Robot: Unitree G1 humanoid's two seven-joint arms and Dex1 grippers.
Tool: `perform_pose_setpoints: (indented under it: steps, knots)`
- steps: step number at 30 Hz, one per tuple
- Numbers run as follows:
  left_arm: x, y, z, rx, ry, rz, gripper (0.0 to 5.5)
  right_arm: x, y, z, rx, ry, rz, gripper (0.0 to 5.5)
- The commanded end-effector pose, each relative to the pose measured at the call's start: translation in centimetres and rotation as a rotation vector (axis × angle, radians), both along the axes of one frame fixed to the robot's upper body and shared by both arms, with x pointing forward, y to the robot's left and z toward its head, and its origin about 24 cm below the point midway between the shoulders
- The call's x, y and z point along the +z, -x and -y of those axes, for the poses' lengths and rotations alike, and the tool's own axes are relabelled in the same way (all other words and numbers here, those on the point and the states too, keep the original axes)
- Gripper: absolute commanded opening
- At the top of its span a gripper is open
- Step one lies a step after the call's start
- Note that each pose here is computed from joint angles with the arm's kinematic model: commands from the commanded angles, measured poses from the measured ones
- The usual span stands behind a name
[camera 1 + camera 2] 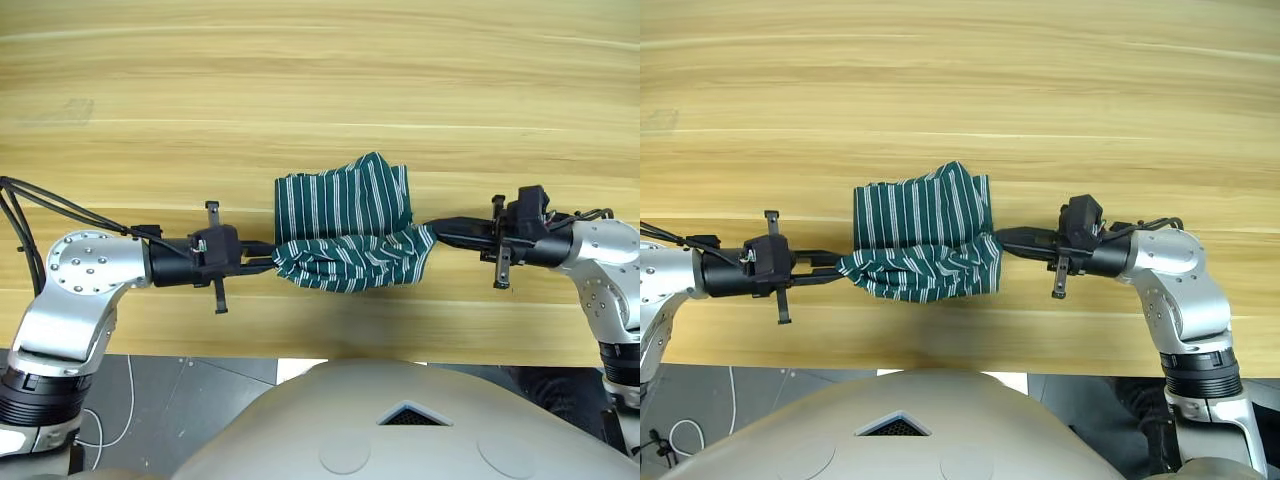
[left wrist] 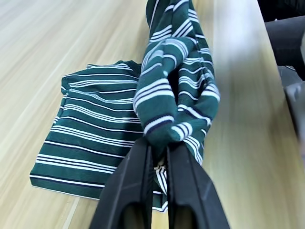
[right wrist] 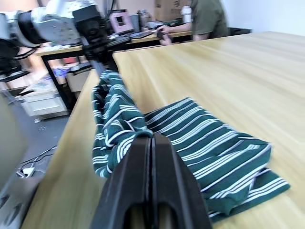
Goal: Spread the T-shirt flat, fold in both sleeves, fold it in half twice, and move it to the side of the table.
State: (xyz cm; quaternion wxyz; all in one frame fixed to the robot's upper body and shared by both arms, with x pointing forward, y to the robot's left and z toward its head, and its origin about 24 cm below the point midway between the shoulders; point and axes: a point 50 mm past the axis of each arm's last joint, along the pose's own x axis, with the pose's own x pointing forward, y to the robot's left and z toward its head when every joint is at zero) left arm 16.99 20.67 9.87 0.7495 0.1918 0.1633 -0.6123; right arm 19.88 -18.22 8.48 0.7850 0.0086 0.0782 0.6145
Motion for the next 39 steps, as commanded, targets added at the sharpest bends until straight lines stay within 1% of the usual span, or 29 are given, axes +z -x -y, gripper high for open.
perform_pose_setpoints:
  steps: [1, 3, 7, 11, 15, 18, 22, 25, 29, 31, 33, 35, 36, 37, 39]
  knots:
    - [0.0, -2.3, -0.4, 0.074, 0.014, 0.051, 0.21, 0.5, -2.0, 0.2, -0.103, -0.003, 0.091, 0.0]
    - [-0.1, -3.5, -0.7, 0.121, 0.021, 0.065, 0.21, 0.2, -3.0, 0.4, -0.158, 0.013, 0.109, 0.0]
    - [-1.4, -4.4, -1.6, 0.162, 0.003, 0.033, 0.21, -1.0, -4.3, 0.7, -0.231, 0.085, 0.116, 0.0]
    - [-2.0, -5.3, -1.8, 0.185, 0.011, 0.02, 0.21, -1.7, -4.7, 0.7, -0.246, 0.122, 0.12, 0.0]
    - [-3.1, -5.4, -2.0, 0.196, -0.004, -0.007, 0.21, -2.0, -5.2, 0.4, -0.269, 0.139, 0.127, 0.0]
    - [-4.3, -5.8, -1.5, 0.23, 0.004, -0.001, 0.21, -2.8, -5.2, 0.1, -0.291, 0.173, 0.119, 0.0]
    - [-5.3, -6.7, -0.1, 0.306, 0.074, 0.044, 0.21, -3.8, -5.0, -0.3, -0.31, 0.19, 0.12, 0.0]
    - [-6.3, -6.4, 0.6, 0.327, 0.108, 0.031, 0.21, -4.0, -5.3, -0.8, -0.345, 0.177, 0.138, 0.0]
    - [-6.4, -6.9, 1.3, 0.385, 0.218, 0.009, 0.21, -4.4, -6.6, -1.3, -0.428, 0.167, 0.161, 0.0]
    - [-6.0, -7.1, 1.2, 0.421, 0.29, -0.018, 0.21, -4.4, -7.0, -1.4, -0.472, 0.156, 0.175, 0.0]
    - [-6.0, -6.9, 0.9, 0.43, 0.309, -0.044, 0.21, -4.5, -7.2, -1.4, -0.496, 0.146, 0.175, 0.0]
    - [-6.2, -6.6, 0.7, 0.43, 0.301, -0.06, 0.21, -4.6, -7.1, -1.4, -0.5, 0.141, 0.172, 0.37]
    - [-6.2, -6.5, 0.7, 0.431, 0.305, -0.068, 0.56, -4.7, -7.1, -1.4, -0.502, 0.14, 0.17, 0.52]
    - [-6.2, -6.5, 0.7, 0.432, 0.311, -0.074, 0.61, -4.7, -7.1, -1.4, -0.504, 0.138, 0.169, 0.66]
    - [-6.2, -6.5, 0.7, 0.441, 0.318, -0.073, 1.01, -4.8, -7.1, -1.3, -0.514, 0.136, 0.168, 1.08]
